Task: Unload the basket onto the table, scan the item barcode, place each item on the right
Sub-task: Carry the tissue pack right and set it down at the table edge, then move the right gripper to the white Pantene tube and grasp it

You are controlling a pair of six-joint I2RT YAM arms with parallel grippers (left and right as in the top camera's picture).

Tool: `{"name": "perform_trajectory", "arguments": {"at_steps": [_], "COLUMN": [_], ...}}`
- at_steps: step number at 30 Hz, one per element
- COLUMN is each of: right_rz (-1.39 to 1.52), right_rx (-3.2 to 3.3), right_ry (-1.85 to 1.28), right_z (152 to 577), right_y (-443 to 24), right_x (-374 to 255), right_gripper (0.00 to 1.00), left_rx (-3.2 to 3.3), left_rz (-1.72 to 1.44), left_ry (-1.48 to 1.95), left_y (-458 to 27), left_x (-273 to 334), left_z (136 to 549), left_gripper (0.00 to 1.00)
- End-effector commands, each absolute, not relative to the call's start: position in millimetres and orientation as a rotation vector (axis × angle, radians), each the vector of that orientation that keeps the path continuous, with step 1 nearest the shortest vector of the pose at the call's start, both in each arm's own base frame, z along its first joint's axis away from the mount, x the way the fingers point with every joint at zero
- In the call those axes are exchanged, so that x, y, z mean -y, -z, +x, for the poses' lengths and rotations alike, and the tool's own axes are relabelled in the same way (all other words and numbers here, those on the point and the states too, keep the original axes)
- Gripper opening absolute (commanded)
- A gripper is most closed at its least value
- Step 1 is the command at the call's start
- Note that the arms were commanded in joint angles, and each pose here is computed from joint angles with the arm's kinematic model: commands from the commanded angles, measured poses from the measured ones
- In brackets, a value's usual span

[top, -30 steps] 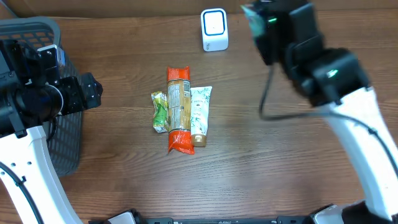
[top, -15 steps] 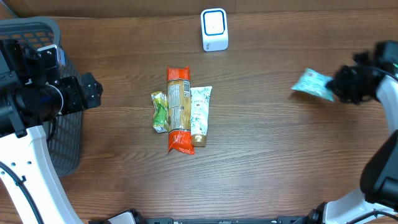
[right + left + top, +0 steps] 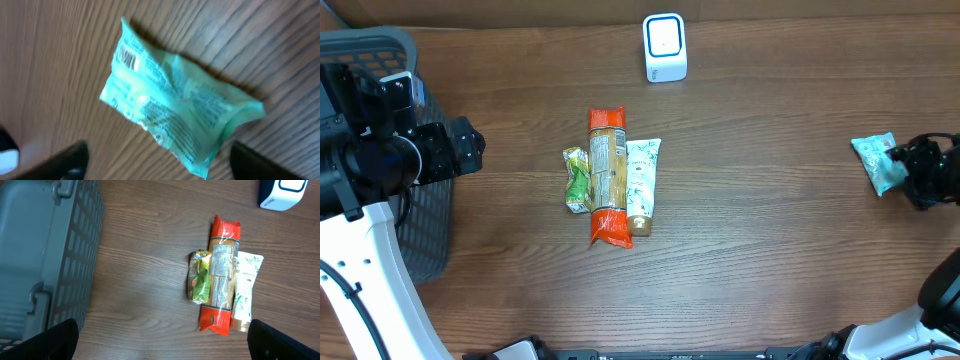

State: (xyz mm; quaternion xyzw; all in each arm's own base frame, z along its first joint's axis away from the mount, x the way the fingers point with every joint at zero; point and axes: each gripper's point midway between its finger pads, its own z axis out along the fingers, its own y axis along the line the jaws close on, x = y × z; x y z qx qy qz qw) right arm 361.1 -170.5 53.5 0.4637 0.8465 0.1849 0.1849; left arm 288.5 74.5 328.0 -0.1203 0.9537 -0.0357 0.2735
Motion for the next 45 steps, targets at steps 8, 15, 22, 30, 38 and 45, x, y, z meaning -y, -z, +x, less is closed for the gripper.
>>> {"name": "perform_trajectory", "arguments": {"at_steps": [8,15,22,30,38,45], "right_rz": [0.926,0.694,0.462,0.198,0.048,-0.06], "right_rx": [-2.294,-2.261,-2.35,-2.417,-2.486,-2.551], "right_ry": [-0.892,-0.839,-0.895,-0.944,-0.991,-1.075], "right_z": [385.5,376.7,368.8,375.3,381.6,384.8], "right_y": [-141.9,-208.4,-221.9,-214.2,-187.1,-149.1], "right_x": [115.9,71.3,-4.1,-80.7,-136.9,-199.2], "right_gripper": [1.0,1.0,1.0,1.0,0.98,0.92], "left_rx": [-2.565,-2.565,-2.565,-2.565,-2.565,-2.565], "left_rz": [-0.3,-0.299,-0.3,-0.3,-0.3,-0.3], "left_ry": [0.098,0.098,0.098,0.098,0.098,0.098], "left_y": [-329.1,-329.1,-329.1,-329.1,-329.1,-329.1], "left_x": [-74.4,-74.3,-74.3,-74.3,-74.3,-74.3], "left_z": [289.2,289.2,289.2,289.2,289.2,289.2], "left_gripper": [1.0,1.0,1.0,0.99,0.99,1.0]}}
